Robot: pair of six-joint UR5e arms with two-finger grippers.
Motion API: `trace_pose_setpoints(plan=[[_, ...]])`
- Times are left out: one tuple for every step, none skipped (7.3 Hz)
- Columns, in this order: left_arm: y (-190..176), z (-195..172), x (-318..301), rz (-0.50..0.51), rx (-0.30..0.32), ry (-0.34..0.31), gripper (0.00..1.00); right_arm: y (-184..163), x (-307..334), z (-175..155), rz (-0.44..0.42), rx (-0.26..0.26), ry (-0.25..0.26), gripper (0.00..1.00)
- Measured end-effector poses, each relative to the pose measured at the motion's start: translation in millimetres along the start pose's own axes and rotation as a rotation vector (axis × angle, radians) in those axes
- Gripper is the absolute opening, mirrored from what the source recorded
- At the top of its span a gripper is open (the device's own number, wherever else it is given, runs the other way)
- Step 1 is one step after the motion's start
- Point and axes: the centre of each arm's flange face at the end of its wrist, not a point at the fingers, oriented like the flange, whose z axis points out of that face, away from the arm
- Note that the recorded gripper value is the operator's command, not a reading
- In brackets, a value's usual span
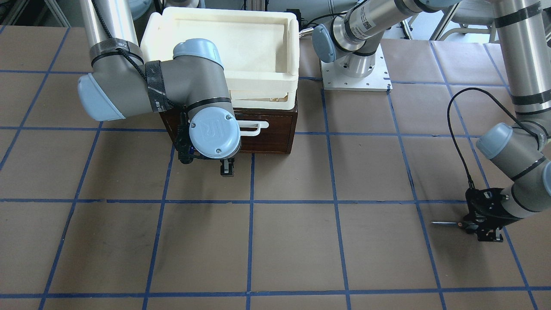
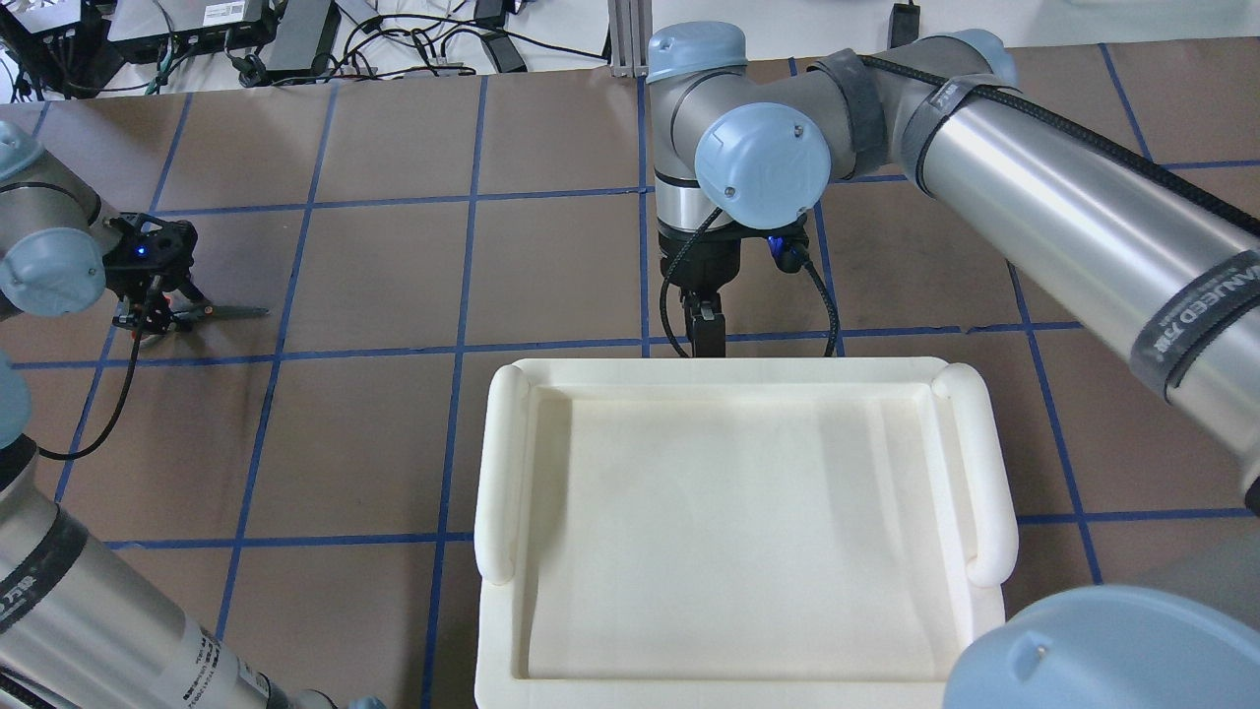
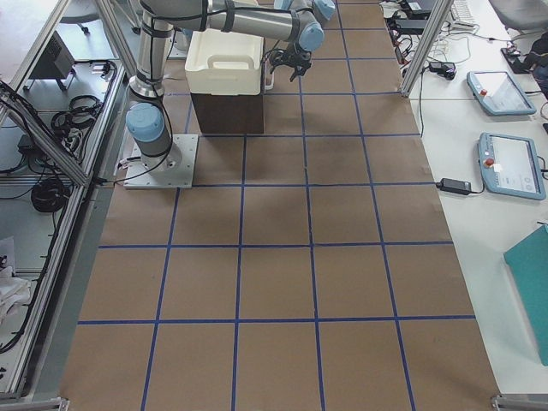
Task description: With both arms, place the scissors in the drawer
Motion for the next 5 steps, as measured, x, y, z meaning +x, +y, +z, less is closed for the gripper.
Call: trace_pose_setpoints(plan=[[-0.4,-0.6,-0.6,0.007,0.004,-0.006,0.13,-0.4,0.0,5.1,-0.002,0.002,0.007,1.00],[-2.1,-2.3,-1.7,0.013,0.014,-0.018,0.11,-1.1,0.2,11.5,-0.006,0.005,0.016,1.00],[-4.2,-6.1,-2.7,0.017,0.017,-0.027,0.09,-1.6,0.3,16.0,-0.010,0.007,0.024,1.00],[-6.2,-12.2,-3.7,0.019,0.015,-0.037,0.05,-1.7,-0.7,19.2,-0.012,0.008,0.029,1.00],[-8.5,-19.1,-4.4,0.020,0.012,-0.046,0.05,-0.5,-4.7,24.1,-0.013,0.009,0.031,1.00]])
